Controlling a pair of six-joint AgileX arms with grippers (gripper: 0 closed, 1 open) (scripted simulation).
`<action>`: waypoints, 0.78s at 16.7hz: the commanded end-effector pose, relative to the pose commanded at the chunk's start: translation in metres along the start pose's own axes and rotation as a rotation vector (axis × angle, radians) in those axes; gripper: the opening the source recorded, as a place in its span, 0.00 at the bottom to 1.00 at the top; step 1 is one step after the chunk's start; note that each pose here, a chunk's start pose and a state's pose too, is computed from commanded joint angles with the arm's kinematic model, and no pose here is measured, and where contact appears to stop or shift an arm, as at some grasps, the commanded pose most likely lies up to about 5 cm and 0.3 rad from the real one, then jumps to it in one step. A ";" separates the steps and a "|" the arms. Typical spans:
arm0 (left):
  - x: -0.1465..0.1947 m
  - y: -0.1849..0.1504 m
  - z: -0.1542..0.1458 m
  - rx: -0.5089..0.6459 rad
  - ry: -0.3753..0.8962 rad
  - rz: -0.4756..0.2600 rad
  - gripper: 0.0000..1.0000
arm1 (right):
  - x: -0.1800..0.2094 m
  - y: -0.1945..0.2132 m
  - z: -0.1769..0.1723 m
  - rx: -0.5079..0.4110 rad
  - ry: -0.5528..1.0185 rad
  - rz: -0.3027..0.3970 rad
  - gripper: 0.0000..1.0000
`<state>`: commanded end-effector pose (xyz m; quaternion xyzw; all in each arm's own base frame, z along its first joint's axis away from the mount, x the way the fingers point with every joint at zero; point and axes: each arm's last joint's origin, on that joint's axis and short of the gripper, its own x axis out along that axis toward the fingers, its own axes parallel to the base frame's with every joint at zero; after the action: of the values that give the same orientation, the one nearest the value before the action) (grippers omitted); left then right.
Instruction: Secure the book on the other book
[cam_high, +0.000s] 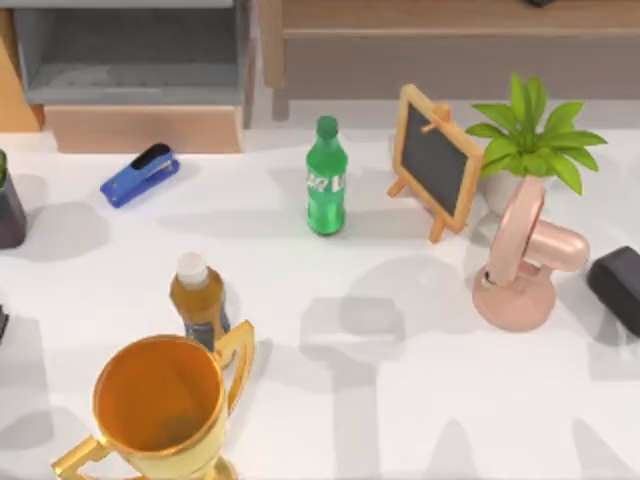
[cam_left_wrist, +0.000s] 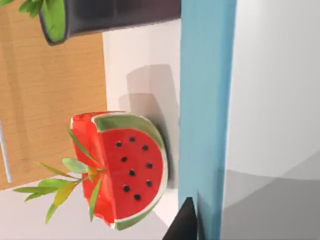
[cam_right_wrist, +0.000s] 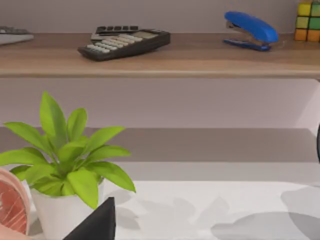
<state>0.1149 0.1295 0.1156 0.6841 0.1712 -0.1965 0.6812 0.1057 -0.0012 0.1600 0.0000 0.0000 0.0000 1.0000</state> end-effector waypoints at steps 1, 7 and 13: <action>0.000 0.000 0.000 0.000 0.000 0.000 0.00 | 0.000 0.000 0.000 0.000 0.000 0.000 1.00; 0.000 0.000 0.000 0.000 0.000 0.000 0.23 | 0.000 0.000 0.000 0.000 0.000 0.000 1.00; 0.000 0.000 0.000 0.000 0.000 0.000 0.68 | 0.000 0.000 0.000 0.000 0.000 0.000 1.00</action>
<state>0.1151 0.1295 0.1154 0.6840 0.1713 -0.1966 0.6813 0.1057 -0.0012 0.1600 0.0000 0.0000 0.0000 1.0000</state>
